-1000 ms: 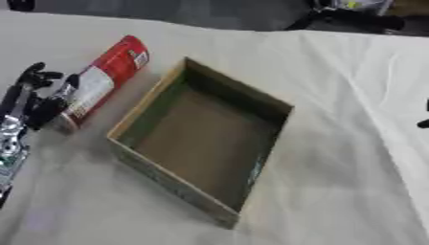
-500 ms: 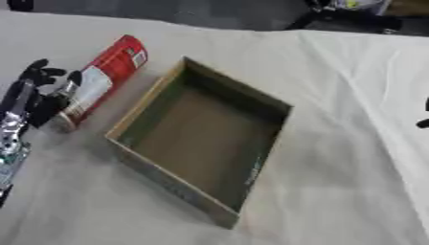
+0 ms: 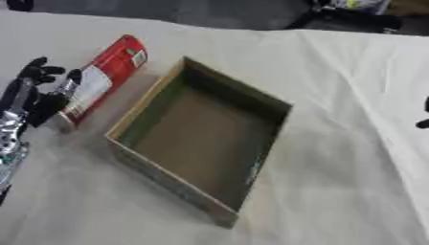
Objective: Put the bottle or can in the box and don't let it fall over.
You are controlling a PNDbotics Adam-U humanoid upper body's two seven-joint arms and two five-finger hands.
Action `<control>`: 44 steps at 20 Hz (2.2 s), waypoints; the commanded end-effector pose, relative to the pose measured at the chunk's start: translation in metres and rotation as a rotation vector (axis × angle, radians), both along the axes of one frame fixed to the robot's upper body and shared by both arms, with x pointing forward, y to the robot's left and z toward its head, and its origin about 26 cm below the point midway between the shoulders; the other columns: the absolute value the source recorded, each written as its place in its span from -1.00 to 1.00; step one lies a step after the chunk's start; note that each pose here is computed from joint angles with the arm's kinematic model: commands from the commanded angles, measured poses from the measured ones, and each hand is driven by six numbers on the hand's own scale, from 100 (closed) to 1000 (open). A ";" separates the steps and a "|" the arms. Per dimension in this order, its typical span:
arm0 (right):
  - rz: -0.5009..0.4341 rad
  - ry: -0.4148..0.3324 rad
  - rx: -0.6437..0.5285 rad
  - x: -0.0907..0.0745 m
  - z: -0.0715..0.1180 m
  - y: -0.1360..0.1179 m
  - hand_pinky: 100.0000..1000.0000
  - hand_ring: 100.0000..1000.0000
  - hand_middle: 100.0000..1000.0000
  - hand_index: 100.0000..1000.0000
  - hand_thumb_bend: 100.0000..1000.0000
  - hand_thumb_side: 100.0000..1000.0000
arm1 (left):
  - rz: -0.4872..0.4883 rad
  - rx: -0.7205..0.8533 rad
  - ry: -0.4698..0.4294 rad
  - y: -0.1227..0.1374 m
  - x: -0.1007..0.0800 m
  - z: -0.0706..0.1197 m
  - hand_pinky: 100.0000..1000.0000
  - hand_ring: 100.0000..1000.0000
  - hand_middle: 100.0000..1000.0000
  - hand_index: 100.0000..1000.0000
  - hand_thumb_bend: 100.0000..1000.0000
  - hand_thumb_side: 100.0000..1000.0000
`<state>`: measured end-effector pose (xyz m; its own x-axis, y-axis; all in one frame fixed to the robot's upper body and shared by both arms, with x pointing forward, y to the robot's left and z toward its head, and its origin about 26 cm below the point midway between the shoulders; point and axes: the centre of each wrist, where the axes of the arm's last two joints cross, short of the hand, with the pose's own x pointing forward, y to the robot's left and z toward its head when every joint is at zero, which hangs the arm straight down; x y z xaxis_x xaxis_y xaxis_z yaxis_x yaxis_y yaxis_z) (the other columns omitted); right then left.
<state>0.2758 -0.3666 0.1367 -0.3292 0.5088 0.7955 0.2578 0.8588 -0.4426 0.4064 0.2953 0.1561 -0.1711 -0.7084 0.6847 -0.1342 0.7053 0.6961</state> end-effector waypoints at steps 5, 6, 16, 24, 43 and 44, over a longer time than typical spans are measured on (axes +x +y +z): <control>0.006 -0.030 -0.022 -0.001 0.011 -0.001 0.05 1.00 1.00 1.00 -1.00 0.21 | 0.007 0.141 -0.017 0.000 0.000 0.008 0.20 0.73 1.00 0.61 -0.38 0.30; 0.006 -0.030 -0.022 -0.001 0.011 -0.001 0.05 1.00 1.00 1.00 -1.00 0.21 | 0.007 0.153 -0.014 0.000 0.000 0.007 0.20 0.73 1.00 0.61 -0.38 0.29; 0.005 -0.030 -0.022 -0.002 0.011 -0.001 0.05 1.00 1.00 1.00 -1.00 0.21 | 0.019 0.234 0.024 -0.001 -0.002 0.001 0.20 0.72 1.00 0.63 -0.35 0.26; 0.008 -0.029 -0.024 -0.002 0.011 -0.001 0.05 1.00 1.00 1.00 -1.00 0.21 | 0.076 0.262 0.008 0.003 -0.006 0.004 0.20 0.71 1.00 0.63 -0.34 0.24; 0.011 -0.029 -0.023 -0.001 0.011 0.000 0.06 1.00 1.00 1.00 -1.00 0.21 | 0.083 0.390 0.061 -0.003 -0.010 -0.002 0.17 0.65 0.95 0.66 -0.30 0.05; 0.011 -0.029 -0.023 -0.001 0.011 0.000 0.06 1.00 1.00 1.00 -1.00 0.21 | 0.081 0.390 0.063 -0.004 -0.010 -0.002 0.17 0.65 0.95 0.66 -0.31 0.05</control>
<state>0.2756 -0.3663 0.1369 -0.3302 0.5083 0.7954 0.2536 0.8594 -0.4439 0.3965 0.2878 0.1504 -0.0746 -0.9154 0.3955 -0.1263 0.4021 0.9069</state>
